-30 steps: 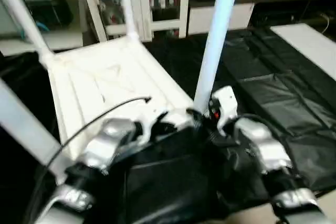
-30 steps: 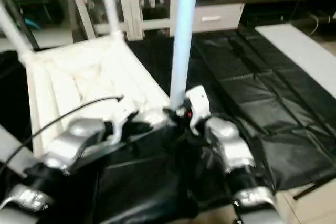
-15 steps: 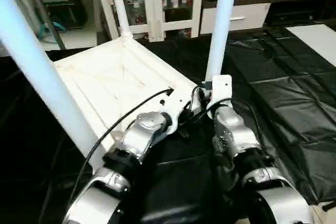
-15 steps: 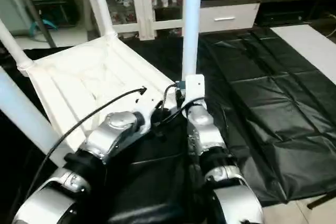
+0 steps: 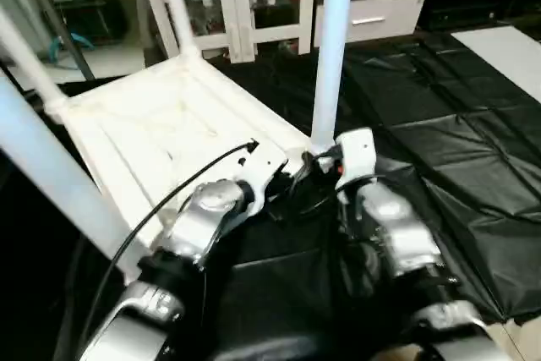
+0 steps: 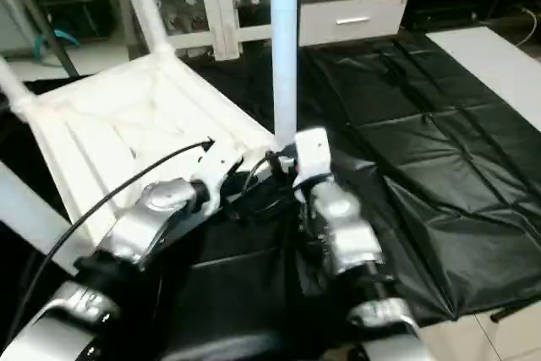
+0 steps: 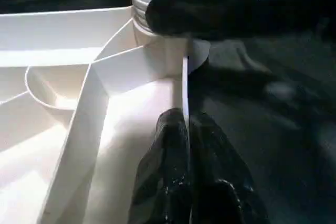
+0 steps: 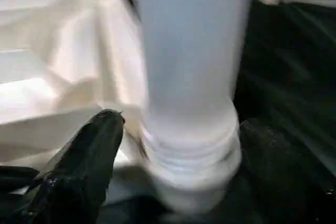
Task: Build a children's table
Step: Rotate leg to tighten
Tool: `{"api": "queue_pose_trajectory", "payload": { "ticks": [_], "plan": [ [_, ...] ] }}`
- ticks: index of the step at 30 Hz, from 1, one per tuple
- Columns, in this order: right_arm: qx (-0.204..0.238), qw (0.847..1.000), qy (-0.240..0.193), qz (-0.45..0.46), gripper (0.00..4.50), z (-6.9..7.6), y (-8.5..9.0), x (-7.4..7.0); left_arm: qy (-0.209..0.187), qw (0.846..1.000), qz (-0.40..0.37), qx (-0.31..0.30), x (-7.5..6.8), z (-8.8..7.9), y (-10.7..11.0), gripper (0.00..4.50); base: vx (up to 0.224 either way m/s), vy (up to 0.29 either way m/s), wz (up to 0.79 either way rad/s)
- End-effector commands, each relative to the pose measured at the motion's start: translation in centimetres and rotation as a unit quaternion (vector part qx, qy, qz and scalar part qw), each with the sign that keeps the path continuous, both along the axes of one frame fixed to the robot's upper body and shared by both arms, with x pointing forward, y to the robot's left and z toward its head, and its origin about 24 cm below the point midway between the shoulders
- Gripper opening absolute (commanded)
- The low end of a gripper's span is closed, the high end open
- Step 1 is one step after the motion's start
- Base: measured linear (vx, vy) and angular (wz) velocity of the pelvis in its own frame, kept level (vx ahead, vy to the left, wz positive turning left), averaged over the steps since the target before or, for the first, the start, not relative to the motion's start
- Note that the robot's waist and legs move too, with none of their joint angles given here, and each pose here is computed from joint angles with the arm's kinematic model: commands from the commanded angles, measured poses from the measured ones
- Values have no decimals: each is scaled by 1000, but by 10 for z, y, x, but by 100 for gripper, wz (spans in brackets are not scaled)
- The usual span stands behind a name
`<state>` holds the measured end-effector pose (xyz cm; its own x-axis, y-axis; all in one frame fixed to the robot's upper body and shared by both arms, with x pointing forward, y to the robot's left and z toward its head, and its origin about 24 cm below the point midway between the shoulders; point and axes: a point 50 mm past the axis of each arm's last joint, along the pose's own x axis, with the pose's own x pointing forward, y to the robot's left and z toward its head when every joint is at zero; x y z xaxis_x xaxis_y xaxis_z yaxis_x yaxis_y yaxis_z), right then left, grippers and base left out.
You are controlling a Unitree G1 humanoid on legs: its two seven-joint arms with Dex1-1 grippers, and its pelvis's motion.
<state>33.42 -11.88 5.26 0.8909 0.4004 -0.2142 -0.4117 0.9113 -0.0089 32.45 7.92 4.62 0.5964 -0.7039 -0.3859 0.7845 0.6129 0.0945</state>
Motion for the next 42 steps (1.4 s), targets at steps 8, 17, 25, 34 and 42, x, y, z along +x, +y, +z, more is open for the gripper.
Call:
{"api": "queue_pose_trajectory", "payload": {
  "ticks": [8,17,25,34,42],
  "plan": [
    [-49,971,26,233,384,10,-34,-36,64,984,-168,-18,-39,-1,16,0,0,0,0],
    [-64,924,102,364,384,5,-46,-55,107,965,-238,-18,-50,5,21,0,0,0,0],
    [-49,924,99,366,337,4,-44,-47,107,966,-233,-14,-48,6,23,0,0,0,0],
    [-40,921,101,374,303,5,-41,-46,106,967,-230,-8,-48,5,24,0,0,0,0],
    [-36,926,103,363,301,0,-43,-44,107,968,-228,9,-51,2,25,0,0,0,0]
  ]
}}
